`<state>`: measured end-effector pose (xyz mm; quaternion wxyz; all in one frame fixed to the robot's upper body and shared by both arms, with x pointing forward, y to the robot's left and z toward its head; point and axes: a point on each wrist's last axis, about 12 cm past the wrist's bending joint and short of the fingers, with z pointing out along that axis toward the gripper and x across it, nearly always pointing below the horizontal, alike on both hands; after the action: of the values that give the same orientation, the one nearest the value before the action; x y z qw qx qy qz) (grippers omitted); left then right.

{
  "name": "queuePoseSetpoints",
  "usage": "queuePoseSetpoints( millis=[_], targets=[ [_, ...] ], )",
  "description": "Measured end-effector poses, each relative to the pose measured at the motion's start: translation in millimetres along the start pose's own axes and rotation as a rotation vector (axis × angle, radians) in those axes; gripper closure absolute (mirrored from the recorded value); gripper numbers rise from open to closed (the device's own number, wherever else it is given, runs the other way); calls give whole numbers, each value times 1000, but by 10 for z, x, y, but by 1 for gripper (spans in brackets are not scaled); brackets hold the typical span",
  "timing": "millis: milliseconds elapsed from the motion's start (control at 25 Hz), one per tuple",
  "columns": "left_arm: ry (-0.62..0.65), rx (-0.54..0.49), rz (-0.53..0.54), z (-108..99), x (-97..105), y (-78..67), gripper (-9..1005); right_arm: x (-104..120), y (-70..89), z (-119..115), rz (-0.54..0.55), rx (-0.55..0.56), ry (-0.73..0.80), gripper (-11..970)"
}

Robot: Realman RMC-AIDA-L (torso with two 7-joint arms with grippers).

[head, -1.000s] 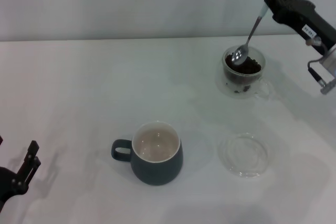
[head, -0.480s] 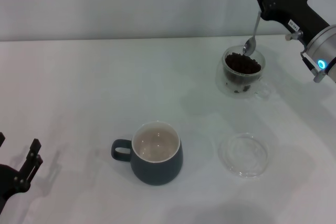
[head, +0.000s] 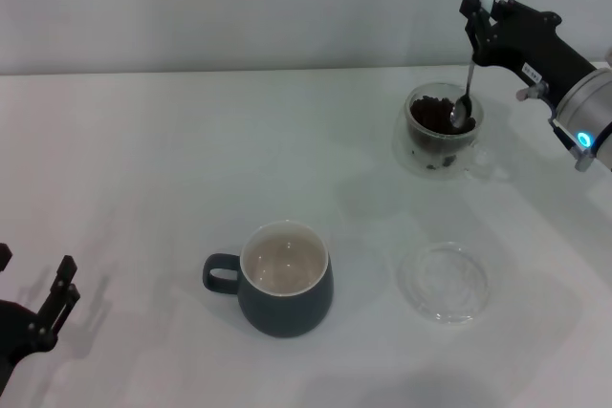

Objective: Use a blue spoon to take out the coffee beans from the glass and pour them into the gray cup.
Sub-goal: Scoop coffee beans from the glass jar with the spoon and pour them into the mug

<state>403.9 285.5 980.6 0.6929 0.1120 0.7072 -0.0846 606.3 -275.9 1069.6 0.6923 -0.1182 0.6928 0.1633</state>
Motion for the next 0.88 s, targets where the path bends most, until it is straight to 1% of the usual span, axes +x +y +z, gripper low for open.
queuePoseSetpoints(
  millis=[320, 520, 680, 880],
  targets=[
    [3, 2, 0, 3, 3, -1, 235, 30, -12, 30, -4, 16, 37, 809],
    [4, 1, 0, 3, 4, 0, 235, 68, -13, 17, 16, 24, 58, 809],
    [9, 1, 0, 8, 9, 1, 235, 70, -12, 29, 60, 31, 60, 808],
    [10, 1, 0, 12, 10, 1, 236, 65, -11, 77, 150, 42, 75, 808]
  ],
)
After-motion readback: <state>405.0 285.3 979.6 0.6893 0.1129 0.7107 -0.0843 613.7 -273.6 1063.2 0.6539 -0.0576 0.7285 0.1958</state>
